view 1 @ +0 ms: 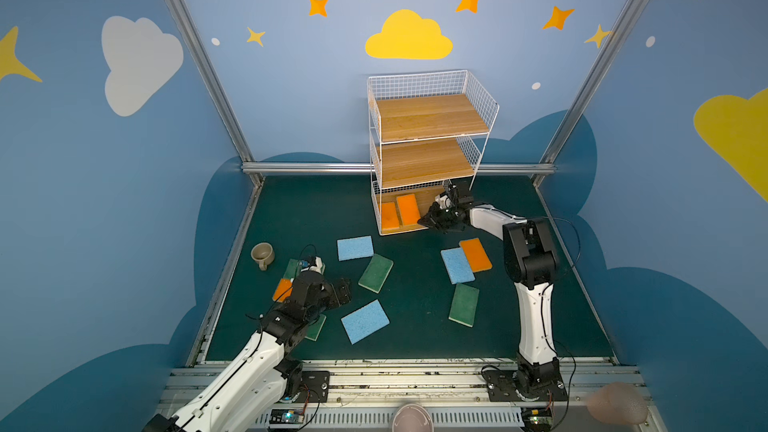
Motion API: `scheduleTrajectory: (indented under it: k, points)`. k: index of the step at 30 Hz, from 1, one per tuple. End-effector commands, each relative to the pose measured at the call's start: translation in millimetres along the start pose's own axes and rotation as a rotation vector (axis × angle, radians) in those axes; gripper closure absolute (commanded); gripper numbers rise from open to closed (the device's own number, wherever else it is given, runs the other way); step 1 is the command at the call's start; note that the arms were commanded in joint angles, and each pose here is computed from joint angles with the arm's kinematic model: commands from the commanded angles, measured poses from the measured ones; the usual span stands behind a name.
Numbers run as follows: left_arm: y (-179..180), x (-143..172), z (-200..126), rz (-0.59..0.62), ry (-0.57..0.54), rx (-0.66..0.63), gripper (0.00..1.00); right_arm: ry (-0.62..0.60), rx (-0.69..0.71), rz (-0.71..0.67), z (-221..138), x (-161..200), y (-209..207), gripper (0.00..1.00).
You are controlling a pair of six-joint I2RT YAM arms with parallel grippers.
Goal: Arrange cleaning sponges on a shelf
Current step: Pick up the cleaning sponge from the shelf, then place the cleaning sponge at the shelf.
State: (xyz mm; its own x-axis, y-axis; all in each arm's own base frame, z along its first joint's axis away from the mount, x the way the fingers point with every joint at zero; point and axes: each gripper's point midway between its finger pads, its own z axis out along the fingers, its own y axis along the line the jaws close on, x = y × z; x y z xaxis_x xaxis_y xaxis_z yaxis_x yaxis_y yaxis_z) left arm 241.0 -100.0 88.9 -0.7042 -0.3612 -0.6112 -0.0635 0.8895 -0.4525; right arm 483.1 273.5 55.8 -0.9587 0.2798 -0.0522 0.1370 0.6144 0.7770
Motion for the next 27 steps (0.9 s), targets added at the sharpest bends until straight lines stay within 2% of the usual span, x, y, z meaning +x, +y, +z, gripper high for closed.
scheduleTrajectory:
  k: [1, 11, 27]
  points:
    - [-5, -9, -3, 0.004, -0.021, 0.011, 0.0, 0.017, 0.01, -0.004, 3, 2, -1, 0.86]
    - [-6, -11, -3, 0.008, -0.026, 0.011, 0.0, 0.006, 0.02, -0.031, -1, 1, 4, 0.64]
    - [-5, -12, -8, 0.01, -0.019, -0.005, 0.01, 0.008, -0.016, -0.045, 0, -4, 14, 0.64]
